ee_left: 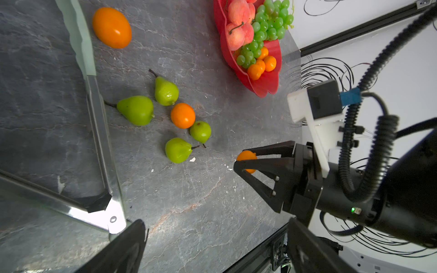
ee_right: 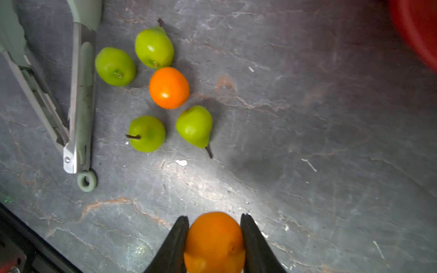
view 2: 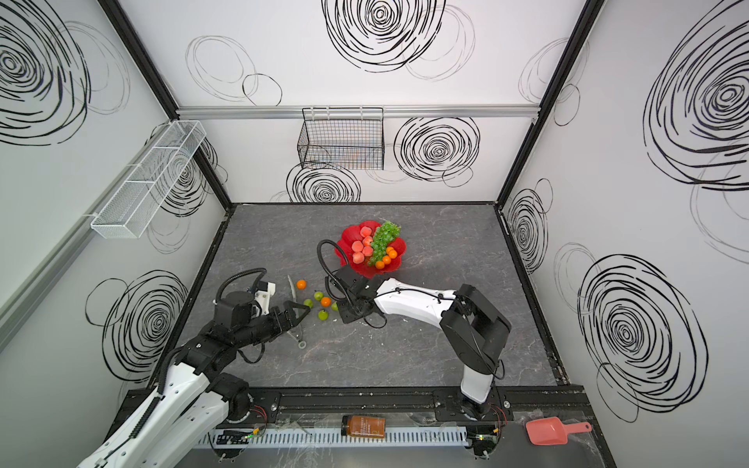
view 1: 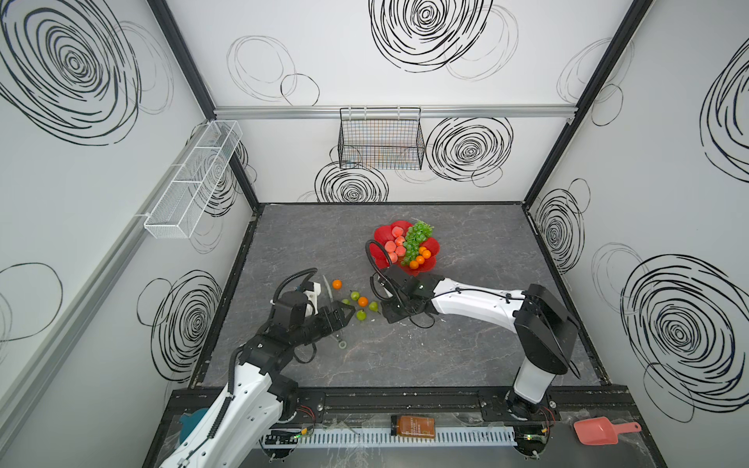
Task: Arrange fruit in a fruit bowl
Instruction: Pick up the fruit from the center of the table, then place the fruit in the fruit bowl.
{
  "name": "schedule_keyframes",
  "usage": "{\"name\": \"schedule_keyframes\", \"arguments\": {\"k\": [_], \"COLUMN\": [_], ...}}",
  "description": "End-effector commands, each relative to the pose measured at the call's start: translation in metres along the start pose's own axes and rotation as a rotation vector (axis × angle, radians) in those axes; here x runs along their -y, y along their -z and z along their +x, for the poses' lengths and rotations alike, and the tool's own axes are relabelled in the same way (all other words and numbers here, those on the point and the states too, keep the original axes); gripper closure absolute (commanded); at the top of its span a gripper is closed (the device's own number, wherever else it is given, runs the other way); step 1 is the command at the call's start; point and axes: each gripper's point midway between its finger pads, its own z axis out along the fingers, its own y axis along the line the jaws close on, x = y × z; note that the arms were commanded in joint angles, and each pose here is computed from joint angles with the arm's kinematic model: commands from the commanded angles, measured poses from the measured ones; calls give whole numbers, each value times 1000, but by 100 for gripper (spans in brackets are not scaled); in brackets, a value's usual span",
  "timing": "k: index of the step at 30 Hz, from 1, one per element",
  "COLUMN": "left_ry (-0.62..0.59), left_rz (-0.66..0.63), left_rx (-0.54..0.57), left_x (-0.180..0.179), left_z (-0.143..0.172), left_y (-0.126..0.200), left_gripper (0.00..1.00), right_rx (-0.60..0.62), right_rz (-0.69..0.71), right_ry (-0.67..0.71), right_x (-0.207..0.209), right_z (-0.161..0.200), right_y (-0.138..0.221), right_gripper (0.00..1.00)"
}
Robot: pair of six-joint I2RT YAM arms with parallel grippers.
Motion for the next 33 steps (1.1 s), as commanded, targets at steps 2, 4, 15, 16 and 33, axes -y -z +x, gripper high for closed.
{"name": "schedule_keyframes", "arguments": {"k": [2, 4, 15, 16, 33], "left_ry": [-53, -73, -208, -224, -357], "left_rz": [56, 65, 136, 144, 186], "left_rx": [62, 61, 39, 41, 129], "left_x": [28, 36, 94, 100, 157], "left_z": [-14, -12, -6, -8, -52], "left_y": [-3, -8, -39, -41, -76], "left_gripper": [4, 4, 4, 4, 4], "right_rx": [44, 51, 120, 127, 166], "right_rz": [6, 8, 44, 45, 120], "right_ry": [-46, -67, -154, -161, -232], "right_x": [23, 35, 91, 96, 170], "right_z": [-7, -9, -31, -34, -91], "right_y": [16, 21, 51, 53, 66], "right_gripper": [65, 64, 65, 64, 64]}}
